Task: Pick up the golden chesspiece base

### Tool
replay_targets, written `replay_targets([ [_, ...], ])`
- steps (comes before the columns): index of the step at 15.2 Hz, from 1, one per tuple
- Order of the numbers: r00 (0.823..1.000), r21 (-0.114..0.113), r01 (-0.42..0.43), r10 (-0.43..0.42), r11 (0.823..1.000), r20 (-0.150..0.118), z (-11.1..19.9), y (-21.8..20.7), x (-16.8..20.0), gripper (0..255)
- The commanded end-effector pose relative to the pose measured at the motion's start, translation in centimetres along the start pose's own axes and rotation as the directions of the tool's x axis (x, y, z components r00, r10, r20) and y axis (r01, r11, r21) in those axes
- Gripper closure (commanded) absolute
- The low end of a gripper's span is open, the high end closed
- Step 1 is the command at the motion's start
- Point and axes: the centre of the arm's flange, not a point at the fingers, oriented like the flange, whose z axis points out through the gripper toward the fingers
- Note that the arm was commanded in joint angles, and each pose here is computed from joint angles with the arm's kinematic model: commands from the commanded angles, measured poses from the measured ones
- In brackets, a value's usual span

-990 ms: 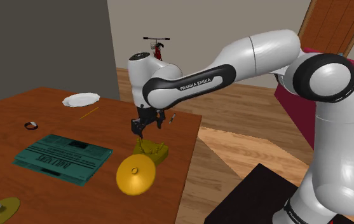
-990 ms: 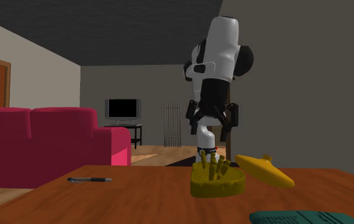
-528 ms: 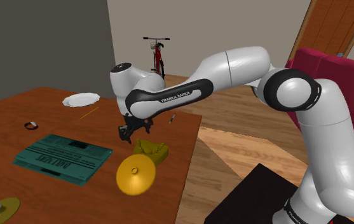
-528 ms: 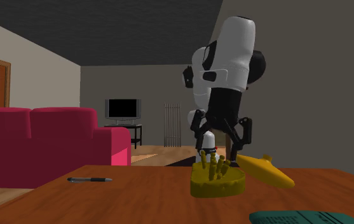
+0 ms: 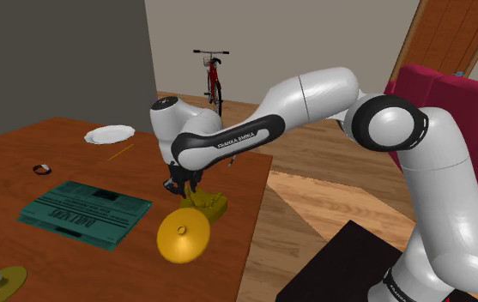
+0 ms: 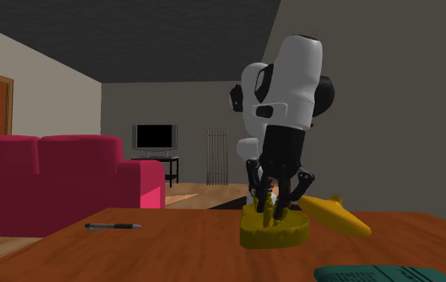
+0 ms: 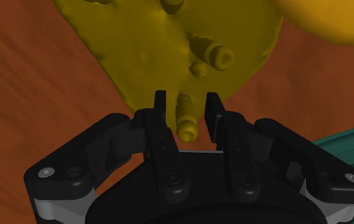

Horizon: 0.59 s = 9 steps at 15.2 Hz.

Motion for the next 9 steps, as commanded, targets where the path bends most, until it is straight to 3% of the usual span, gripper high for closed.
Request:
replay_targets([
  [1, 1.0, 0.0, 0.0, 0.0, 1.0, 0.0, 0.06, -0.02, -0.02, 255],
  [9, 1.0, 0.0, 0.0, 0.0, 1.0, 0.0, -0.49, 0.08, 0.07, 255],
])
